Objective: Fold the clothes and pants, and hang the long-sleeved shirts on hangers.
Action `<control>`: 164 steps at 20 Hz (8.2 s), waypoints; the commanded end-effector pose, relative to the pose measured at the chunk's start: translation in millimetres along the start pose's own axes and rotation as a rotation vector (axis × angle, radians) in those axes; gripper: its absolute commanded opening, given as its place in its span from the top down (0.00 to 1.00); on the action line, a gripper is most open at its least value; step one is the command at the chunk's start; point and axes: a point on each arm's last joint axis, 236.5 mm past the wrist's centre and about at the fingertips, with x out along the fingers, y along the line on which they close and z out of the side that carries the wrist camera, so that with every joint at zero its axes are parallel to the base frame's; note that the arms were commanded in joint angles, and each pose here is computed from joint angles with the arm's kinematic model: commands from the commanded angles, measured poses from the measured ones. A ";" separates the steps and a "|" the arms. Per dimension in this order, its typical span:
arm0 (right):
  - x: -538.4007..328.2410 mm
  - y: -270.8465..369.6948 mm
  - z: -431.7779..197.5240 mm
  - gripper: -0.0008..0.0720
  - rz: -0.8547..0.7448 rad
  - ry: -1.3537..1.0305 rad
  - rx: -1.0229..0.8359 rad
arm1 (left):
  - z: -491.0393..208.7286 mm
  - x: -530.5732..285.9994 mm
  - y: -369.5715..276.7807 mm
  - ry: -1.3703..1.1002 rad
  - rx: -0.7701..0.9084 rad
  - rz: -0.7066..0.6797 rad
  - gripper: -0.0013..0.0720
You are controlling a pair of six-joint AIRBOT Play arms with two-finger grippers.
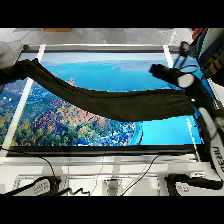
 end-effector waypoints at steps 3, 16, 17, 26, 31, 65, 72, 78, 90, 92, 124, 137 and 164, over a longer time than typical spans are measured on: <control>68.1 121.0 -83.1 0.94 0.184 0.211 -0.038 | 10.3 -14.4 -24.0 -0.033 0.015 -0.033 0.96; 99.8 291.0 -328.5 0.95 0.383 0.683 -0.021 | 11.9 -0.9 -105.4 -0.064 -0.066 -0.262 0.96; 97.4 294.9 -332.2 0.94 0.389 0.686 -0.026 | 10.0 1.5 -104.5 -0.057 -0.069 -0.262 0.96; 118.9 170.2 -218.2 0.94 0.208 0.625 0.007 | -73.7 67.6 -167.4 0.160 -0.013 -0.391 0.96; 74.6 73.2 -98.8 0.94 0.110 0.546 0.095 | -177.3 106.5 -239.4 0.380 0.044 -0.510 0.96; -25.5 -55.9 1.3 0.94 -0.089 0.463 -0.028 | -333.1 131.2 -29.7 0.886 -0.110 -0.233 0.23; -25.7 -50.7 -26.6 0.94 -0.057 0.557 -0.111 | -299.7 121.6 -55.4 0.808 -0.029 -0.254 0.97; 21.9 7.1 -118.8 0.94 0.010 0.633 -0.125 | -219.3 41.1 -66.4 0.688 0.286 -0.104 0.97; 45.5 277.6 -345.4 0.94 0.348 0.738 0.053 | -134.3 -60.0 -124.5 0.373 0.495 -0.075 0.96; 44.3 264.0 -344.1 0.94 0.321 0.746 -0.023 | -138.0 -54.5 -124.6 0.389 0.415 -0.075 0.96; -51.1 -127.3 -63.4 0.94 -0.226 0.593 -0.194 | -239.2 165.2 -301.6 0.107 0.462 -0.323 0.97; -26.6 -116.2 -62.6 0.94 -0.138 0.538 -0.130 | -355.9 236.0 -289.5 0.394 0.509 -0.333 0.97; 0.6 -119.5 -188.3 0.13 0.050 0.924 -0.061 | -349.4 105.5 -254.1 0.892 0.545 -0.385 0.97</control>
